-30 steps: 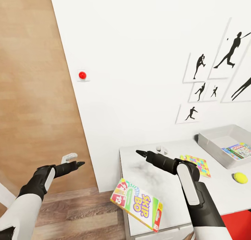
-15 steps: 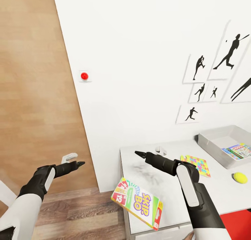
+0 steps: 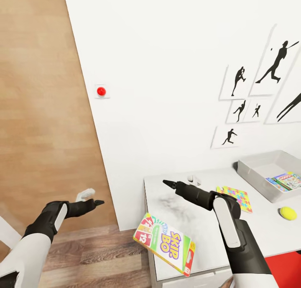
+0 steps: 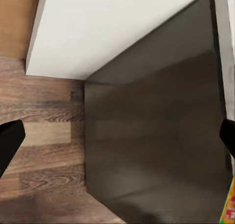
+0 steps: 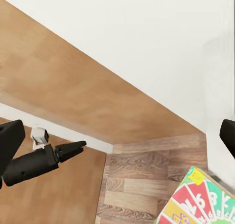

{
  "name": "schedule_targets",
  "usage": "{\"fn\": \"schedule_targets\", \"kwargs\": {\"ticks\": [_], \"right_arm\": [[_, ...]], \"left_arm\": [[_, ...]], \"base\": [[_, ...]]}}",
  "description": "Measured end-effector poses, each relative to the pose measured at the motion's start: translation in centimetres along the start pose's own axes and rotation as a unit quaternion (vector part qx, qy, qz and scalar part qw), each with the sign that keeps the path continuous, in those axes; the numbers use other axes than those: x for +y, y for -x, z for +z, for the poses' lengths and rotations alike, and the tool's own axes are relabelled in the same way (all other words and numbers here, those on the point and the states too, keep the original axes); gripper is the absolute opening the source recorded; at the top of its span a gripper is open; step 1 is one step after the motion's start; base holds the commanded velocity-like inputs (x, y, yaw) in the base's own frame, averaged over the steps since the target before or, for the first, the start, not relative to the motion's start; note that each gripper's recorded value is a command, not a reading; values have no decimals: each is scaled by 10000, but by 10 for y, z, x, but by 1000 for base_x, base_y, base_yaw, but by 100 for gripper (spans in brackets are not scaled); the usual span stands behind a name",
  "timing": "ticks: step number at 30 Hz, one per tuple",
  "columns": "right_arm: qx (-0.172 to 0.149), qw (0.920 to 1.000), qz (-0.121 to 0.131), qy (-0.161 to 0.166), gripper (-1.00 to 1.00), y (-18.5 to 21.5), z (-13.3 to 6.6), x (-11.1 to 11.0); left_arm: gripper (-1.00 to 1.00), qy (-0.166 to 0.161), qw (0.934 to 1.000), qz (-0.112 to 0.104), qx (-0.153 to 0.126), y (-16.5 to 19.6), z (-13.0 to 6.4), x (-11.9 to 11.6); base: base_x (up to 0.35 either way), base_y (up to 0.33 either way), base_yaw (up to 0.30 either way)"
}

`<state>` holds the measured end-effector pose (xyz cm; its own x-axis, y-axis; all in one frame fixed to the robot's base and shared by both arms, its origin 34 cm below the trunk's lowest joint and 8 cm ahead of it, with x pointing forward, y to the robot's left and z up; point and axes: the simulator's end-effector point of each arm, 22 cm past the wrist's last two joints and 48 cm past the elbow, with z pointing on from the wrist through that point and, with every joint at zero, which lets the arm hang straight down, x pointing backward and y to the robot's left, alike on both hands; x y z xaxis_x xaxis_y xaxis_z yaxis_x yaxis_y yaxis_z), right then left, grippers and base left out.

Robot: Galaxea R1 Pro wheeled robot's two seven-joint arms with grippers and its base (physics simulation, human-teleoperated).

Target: Put all the toys in the child's room - the three board games (two on the bed and one on the table), the two jigsaw puzzles on the table, and the tennis ball on the table - inside the toy box on the table in the child's room.

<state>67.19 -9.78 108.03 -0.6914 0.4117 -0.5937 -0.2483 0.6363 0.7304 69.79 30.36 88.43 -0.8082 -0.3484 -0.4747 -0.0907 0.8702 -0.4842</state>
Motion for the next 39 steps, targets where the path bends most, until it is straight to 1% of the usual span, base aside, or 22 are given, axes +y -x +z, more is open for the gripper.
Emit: {"fn": "schedule_targets", "kwargs": {"ticks": [1,3,4,5,6,8,10,13,15,18,22,39], "right_arm": [[-3,10000,5,18,100,0,0,1],[-4,10000,8,39,100,1,-1,1],[-5,10000,9,76,100,1,-1,3],[-5,9999,9,107,100,1,-1,4],[-4,9999,8,123,100,1,-1,4],[1,9999,-7,165,100,1,-3,4],[-1,9999,-53,159,100,4,-7,1],[0,9997,-124,189,100,7,-12,-4],[-2,9994,-174,300,100,10,-17,-3],[-5,9989,-207,426,100,11,-20,0],[-6,9986,-222,485,100,12,-21,2],[-6,9986,-220,474,100,12,-21,0]], "left_arm": [[100,-139,9999,-29,27,-2,0,-5],[100,-315,9995,-46,46,-3,0,-12],[100,-615,9981,-59,67,-5,-1,-25],[100,-823,9965,-67,84,-5,-2,-34],[100,-924,9956,-72,96,-6,-3,-38],[100,-1254,9919,-121,166,-9,-6,-52],[100,-1405,9897,-150,213,-11,-8,-59],[100,-1501,9882,-173,247,-12,-9,-63],[100,-1545,9875,-196,244,-12,-10,-65],[100,-1590,9867,-222,239,-12,-10,-67],[100,-1616,9863,-222,263,-14,-9,-70],[100,-1642,9857,-280,234,-12,-10,-69]], "base": [[0,0,0],[0,0,0],[0,0,0],[0,0,0],[0,0,0],[0,0,0],[0,0,0],[15,0,0],[127,0,0],[86,0,0],[26,0,0],[1,0,0]]}}
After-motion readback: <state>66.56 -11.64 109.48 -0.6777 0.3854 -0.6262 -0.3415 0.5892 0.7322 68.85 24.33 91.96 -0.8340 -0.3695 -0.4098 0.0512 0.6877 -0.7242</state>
